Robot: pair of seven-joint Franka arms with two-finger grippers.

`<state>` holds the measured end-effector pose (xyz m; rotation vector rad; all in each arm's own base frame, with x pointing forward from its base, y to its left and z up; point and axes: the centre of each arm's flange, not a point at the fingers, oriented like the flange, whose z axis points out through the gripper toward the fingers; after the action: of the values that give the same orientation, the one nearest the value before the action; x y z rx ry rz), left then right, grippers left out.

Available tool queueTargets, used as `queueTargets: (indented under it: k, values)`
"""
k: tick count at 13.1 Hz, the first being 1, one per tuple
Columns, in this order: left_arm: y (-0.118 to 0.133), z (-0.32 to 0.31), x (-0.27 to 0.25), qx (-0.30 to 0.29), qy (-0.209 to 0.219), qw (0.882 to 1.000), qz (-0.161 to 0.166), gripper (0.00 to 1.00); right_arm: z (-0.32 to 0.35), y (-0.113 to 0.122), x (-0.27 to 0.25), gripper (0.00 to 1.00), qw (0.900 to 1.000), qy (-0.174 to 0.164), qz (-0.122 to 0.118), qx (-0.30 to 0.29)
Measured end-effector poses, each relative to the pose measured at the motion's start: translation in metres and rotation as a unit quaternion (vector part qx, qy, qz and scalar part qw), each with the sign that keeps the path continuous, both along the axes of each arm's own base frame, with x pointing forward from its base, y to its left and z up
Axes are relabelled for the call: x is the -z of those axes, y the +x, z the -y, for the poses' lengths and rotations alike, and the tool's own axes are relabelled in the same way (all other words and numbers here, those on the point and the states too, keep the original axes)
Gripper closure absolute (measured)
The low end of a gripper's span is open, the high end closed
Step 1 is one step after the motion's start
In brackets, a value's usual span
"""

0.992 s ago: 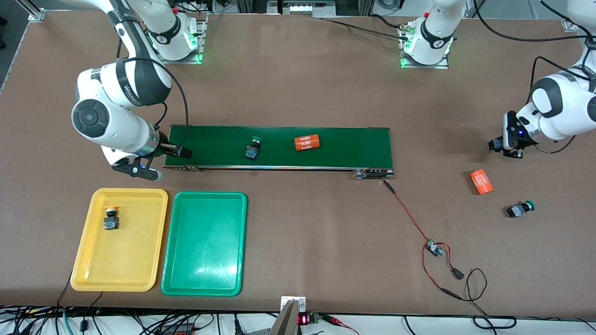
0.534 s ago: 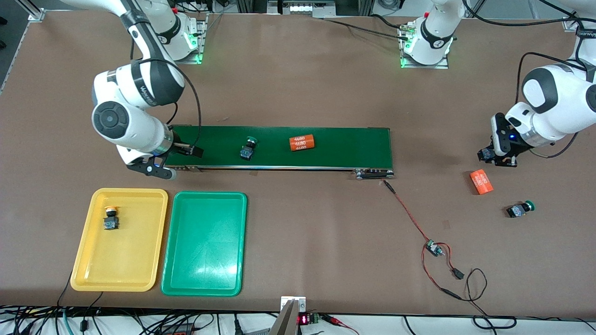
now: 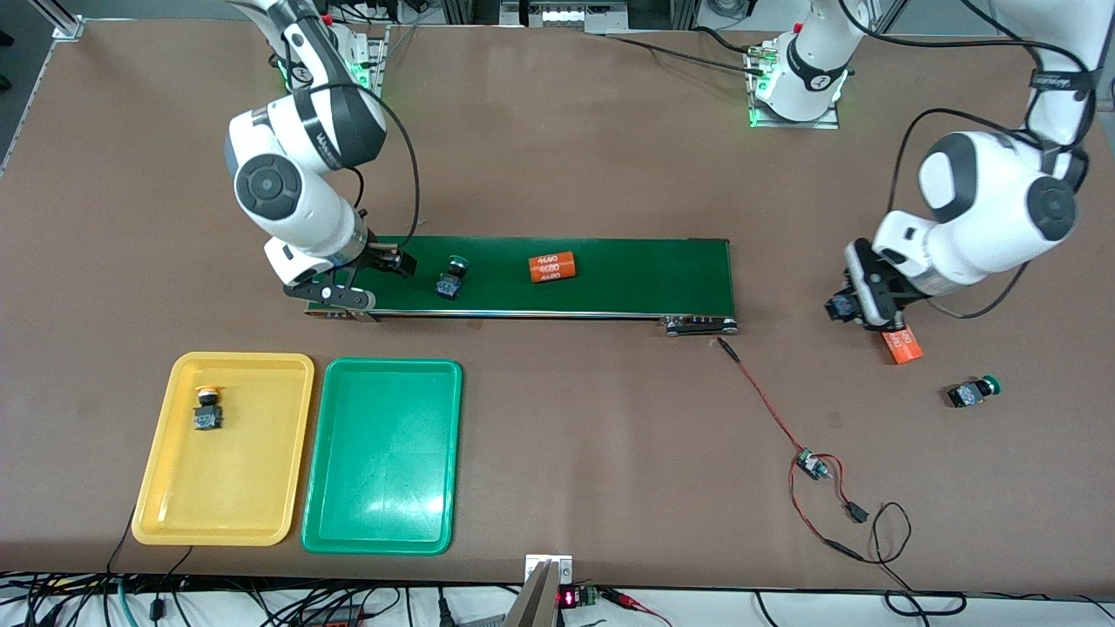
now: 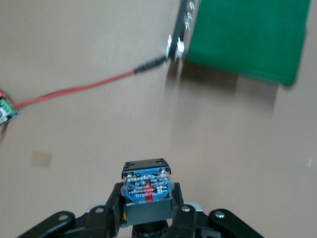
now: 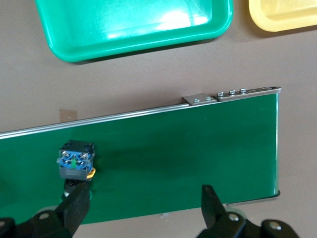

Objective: Sort buttons by color to trays
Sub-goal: 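Reach the right gripper to the belt button while the left gripper carries a button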

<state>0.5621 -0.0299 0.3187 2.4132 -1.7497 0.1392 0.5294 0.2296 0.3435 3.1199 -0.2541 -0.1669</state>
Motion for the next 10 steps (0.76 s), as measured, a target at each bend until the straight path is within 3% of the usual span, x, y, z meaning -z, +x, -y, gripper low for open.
queueTargets:
  k: [3,6,8,10]
  values:
    - [-0.006,0.076,0.002,-0.093,0.003,0.995,-0.03,0.59,0.01,-0.016,-0.012,0.0,1.0,0.002,0.023,-0.018]
    - [-0.02,0.131,0.002,-0.177,0.012,0.983,-0.056,0.59,0.03,-0.032,-0.03,0.0,0.998,0.002,0.047,-0.052]
    - [-0.028,0.156,0.004,-0.238,0.018,0.968,-0.073,0.59,0.047,-0.037,-0.038,0.0,0.995,0.004,0.072,-0.07]
    - [-0.038,0.18,0.007,-0.31,0.026,0.946,-0.091,0.59,0.06,-0.049,-0.03,0.0,0.992,0.006,0.098,-0.076]
